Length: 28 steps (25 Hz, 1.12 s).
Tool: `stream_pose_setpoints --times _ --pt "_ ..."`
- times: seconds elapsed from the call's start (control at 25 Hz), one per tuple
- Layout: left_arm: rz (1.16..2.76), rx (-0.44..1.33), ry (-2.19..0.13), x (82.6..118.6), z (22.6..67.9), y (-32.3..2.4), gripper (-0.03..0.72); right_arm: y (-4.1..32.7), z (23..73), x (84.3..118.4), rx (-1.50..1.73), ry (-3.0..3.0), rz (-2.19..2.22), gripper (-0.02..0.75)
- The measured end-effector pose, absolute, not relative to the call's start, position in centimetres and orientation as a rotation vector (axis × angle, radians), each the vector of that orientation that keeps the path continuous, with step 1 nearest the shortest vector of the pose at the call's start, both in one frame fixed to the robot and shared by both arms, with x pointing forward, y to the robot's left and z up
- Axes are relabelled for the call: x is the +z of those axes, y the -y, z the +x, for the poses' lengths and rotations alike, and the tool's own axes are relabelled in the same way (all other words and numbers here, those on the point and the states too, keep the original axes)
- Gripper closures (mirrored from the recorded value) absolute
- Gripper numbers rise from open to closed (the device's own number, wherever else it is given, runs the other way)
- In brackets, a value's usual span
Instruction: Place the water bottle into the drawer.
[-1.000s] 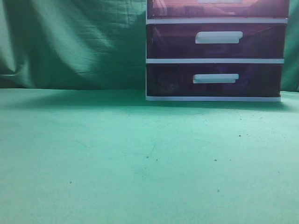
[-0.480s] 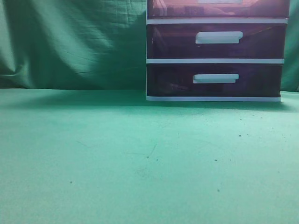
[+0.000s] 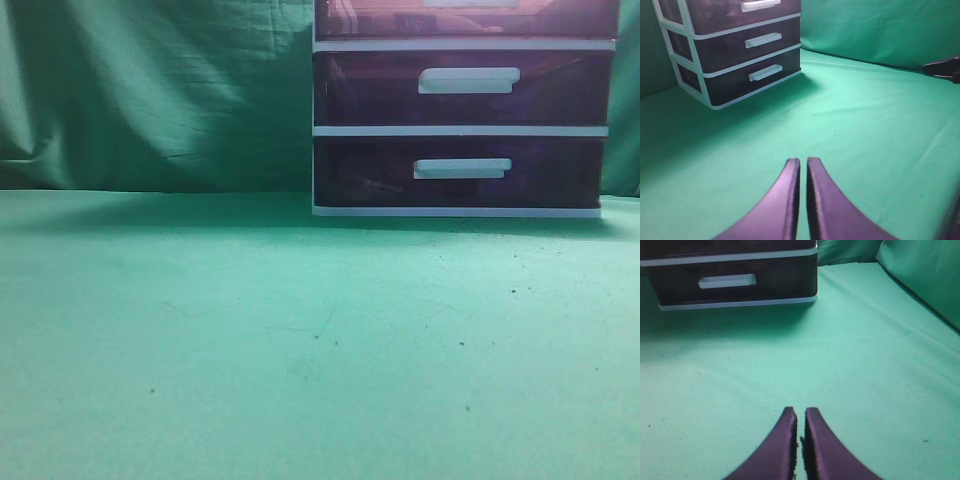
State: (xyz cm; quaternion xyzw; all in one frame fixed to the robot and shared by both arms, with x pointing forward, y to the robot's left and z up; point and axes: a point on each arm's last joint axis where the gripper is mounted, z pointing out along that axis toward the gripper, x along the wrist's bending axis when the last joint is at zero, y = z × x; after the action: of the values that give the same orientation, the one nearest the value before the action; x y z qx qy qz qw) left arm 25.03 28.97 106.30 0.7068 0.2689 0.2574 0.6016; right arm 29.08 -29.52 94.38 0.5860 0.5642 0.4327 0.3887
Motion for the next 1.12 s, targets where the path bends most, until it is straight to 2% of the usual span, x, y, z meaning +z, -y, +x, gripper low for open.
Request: stream_pose_setpoints --times 0.76,0.92,1.12 --pt "1.638 0.604 -0.624 106.3 25.1 -29.0 0.688 29.5 29.1 94.3 1.098 -1.437 1.493 0.69" --pt "1.609 0.7 -0.722 106.1 25.3 -29.1 0.688 29.5 29.1 94.3 1.098 -1.437 1.493 0.69" --pt "1.476 0.899 -0.912 103.5 27.2 -28.7 0.688 29.5 29.1 94.3 1.097 -1.436 1.494 0.69"
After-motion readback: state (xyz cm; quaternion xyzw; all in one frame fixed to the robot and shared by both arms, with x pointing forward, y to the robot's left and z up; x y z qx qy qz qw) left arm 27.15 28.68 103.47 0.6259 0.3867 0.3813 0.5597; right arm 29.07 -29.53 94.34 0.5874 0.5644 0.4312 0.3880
